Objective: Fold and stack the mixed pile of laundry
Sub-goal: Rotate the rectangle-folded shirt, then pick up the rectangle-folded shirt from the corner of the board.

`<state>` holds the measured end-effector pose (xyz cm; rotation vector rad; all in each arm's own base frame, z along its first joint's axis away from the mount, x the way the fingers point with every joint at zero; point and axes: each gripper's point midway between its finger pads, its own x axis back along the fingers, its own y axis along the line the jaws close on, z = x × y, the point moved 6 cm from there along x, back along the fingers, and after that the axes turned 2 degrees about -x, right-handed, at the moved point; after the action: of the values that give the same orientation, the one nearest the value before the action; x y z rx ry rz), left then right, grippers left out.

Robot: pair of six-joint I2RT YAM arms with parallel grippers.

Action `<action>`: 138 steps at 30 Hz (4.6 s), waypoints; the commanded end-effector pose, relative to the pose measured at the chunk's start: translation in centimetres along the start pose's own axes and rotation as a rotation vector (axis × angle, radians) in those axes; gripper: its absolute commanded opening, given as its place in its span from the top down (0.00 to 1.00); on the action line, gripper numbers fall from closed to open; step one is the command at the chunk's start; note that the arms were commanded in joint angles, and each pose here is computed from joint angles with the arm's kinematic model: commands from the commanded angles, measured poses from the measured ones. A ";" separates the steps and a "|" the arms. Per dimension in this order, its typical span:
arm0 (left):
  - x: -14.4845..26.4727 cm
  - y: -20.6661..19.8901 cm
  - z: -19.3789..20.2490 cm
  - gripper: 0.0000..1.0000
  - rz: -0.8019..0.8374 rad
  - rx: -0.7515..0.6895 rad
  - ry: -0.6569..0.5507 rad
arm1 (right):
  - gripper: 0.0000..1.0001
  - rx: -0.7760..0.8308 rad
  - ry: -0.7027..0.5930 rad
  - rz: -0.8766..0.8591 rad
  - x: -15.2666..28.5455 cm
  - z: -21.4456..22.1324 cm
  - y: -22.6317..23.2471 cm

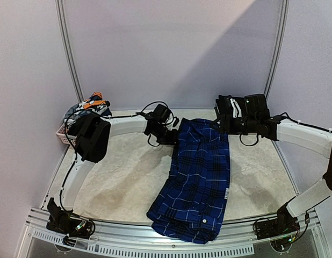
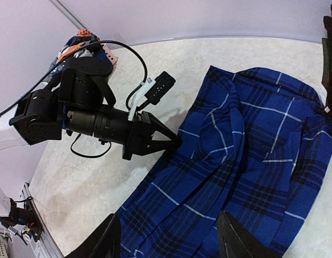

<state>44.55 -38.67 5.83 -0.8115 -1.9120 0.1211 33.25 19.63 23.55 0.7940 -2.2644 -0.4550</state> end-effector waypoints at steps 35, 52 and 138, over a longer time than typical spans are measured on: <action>9.8 12.0 -1.2 0.72 -0.214 0.161 -0.173 | 0.38 -0.023 0.075 0.041 -2.7 2.7 -0.6; 18.1 6.2 4.3 0.01 -0.526 0.024 -0.239 | 0.37 -0.009 0.065 0.067 -1.4 4.9 0.1; 18.0 -6.1 29.6 0.40 0.006 -0.096 0.272 | 0.74 -0.151 0.705 -0.026 -0.4 28.8 4.3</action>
<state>13.05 -25.09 8.68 -0.8428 -1.6997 -0.0605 12.30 26.71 6.76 0.8041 -1.5741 -0.3355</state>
